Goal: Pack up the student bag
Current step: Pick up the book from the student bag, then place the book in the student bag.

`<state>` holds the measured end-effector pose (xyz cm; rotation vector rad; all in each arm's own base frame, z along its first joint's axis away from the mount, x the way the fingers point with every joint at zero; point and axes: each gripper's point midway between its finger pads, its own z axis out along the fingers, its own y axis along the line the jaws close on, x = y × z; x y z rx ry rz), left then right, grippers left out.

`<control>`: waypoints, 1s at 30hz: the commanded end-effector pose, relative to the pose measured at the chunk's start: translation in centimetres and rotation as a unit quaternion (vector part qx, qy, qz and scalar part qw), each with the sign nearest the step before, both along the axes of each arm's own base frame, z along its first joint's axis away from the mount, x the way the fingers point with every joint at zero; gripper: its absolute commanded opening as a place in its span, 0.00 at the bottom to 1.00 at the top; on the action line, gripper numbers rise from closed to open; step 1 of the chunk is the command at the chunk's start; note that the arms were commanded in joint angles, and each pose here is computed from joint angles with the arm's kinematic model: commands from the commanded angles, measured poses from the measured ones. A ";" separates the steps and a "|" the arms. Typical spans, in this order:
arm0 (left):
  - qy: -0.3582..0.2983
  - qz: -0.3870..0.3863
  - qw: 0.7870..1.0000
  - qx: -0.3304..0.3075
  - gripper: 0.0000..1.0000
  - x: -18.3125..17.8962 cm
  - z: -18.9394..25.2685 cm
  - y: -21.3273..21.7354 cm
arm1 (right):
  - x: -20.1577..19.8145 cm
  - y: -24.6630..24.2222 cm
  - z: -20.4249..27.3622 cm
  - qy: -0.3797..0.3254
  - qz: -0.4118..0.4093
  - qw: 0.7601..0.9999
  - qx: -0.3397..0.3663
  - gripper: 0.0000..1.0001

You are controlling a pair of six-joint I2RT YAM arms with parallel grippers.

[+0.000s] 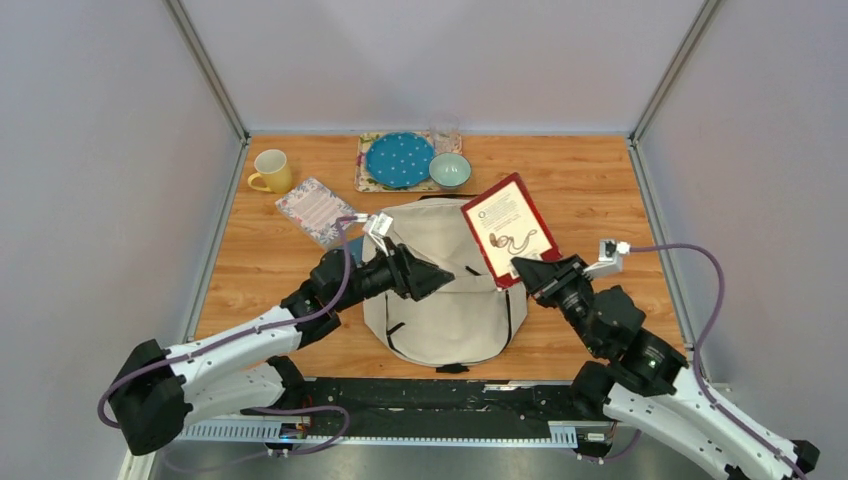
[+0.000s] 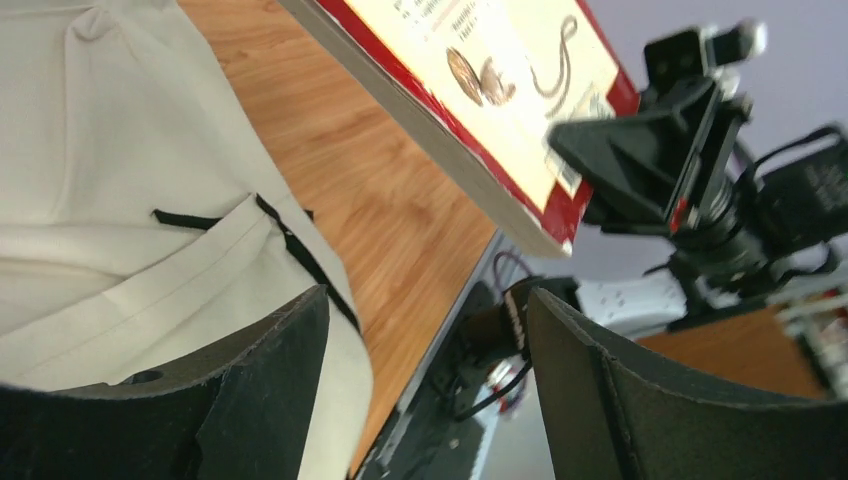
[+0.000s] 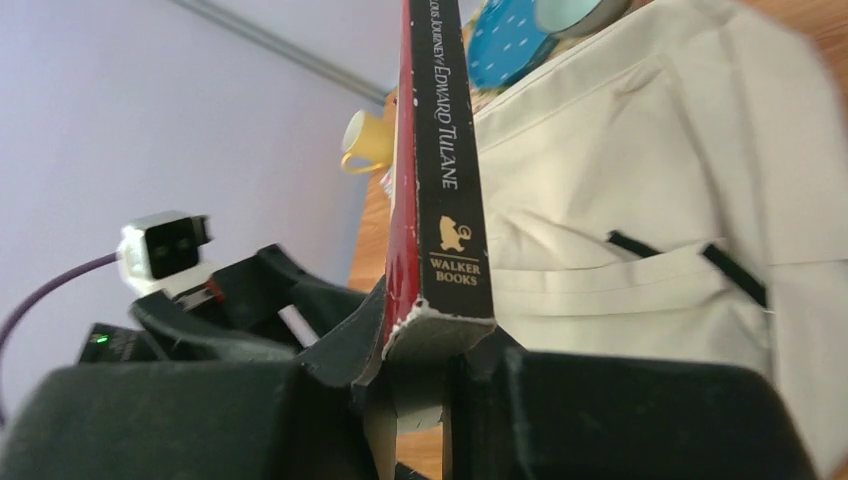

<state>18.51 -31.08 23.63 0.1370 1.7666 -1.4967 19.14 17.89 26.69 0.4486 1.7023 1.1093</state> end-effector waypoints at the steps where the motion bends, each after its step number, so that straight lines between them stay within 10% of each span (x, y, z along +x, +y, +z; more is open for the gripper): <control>1: -0.056 -0.113 0.956 0.265 0.80 -3.4 -7.5 1.3 | -0.2 -6.0 0.2 0.003 -0.101 0.994 -0.038 0.00; 13: -0.182 -0.269 0.822 0.468 0.81 -9.9 -14.3 -1.6 | -2.6 -8.8 -2.6 0.055 -0.110 0.992 -0.031 0.00; 30: -0.206 -0.268 0.785 0.520 0.69 -8.7 -16.9 -3.5 | -3.1 -8.0 -3.9 0.078 -0.089 0.993 -0.024 0.00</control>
